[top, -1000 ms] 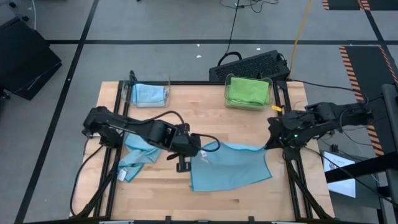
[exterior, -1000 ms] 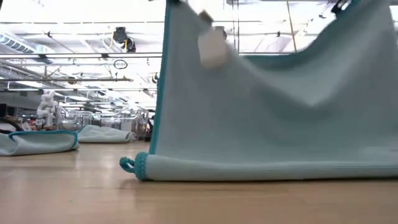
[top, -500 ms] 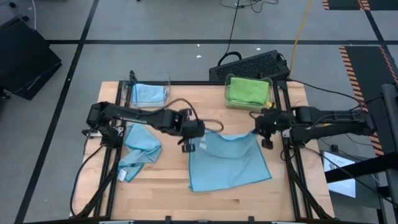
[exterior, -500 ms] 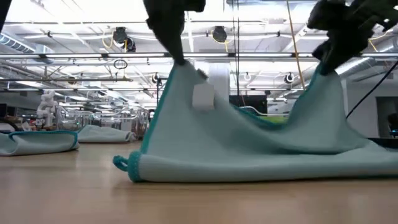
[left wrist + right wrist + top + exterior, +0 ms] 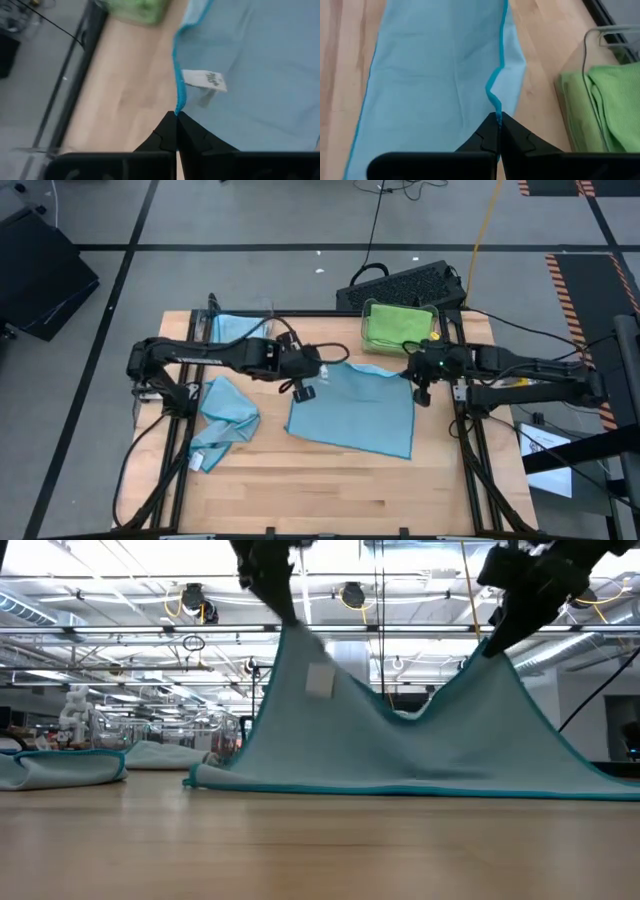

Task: Sort microfiber towel by color & place in baskets
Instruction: Fold the right blue towel

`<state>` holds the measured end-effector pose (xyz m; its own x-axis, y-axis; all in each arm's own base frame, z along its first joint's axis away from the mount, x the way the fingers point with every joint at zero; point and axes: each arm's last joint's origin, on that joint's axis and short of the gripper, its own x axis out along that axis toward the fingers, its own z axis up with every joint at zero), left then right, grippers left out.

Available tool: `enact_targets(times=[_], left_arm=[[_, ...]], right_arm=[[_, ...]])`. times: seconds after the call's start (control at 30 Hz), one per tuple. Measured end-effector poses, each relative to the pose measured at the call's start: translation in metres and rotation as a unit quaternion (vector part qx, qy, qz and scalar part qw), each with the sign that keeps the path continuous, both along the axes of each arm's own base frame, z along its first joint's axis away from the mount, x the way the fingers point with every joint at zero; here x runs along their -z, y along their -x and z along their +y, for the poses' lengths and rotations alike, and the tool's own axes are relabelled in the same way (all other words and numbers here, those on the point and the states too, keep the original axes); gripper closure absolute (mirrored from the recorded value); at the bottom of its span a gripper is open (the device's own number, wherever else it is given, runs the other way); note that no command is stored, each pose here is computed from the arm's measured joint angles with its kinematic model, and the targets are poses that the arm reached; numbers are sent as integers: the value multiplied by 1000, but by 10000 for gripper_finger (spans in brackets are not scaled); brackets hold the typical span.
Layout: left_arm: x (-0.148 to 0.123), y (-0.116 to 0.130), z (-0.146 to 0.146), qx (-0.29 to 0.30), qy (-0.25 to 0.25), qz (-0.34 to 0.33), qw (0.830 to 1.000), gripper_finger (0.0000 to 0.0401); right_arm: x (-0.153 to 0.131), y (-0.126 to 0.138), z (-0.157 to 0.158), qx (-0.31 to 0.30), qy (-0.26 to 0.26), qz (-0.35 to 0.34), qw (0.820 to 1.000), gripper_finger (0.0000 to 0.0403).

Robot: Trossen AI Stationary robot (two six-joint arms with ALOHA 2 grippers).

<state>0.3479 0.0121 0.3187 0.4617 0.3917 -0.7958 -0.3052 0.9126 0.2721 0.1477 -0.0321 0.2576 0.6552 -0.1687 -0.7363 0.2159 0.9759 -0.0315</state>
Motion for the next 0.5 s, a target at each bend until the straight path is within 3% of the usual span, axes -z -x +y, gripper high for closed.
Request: enact_targets(times=[0.27,0.5], left_arm=[[37,1,2,23,44,28,998,396],[37,1,0,47,130,20,990,395]], right_arm=[[18,0,-7,26,-21,23,999,403],[13,6,-1,43,-156,-17,987,403]])
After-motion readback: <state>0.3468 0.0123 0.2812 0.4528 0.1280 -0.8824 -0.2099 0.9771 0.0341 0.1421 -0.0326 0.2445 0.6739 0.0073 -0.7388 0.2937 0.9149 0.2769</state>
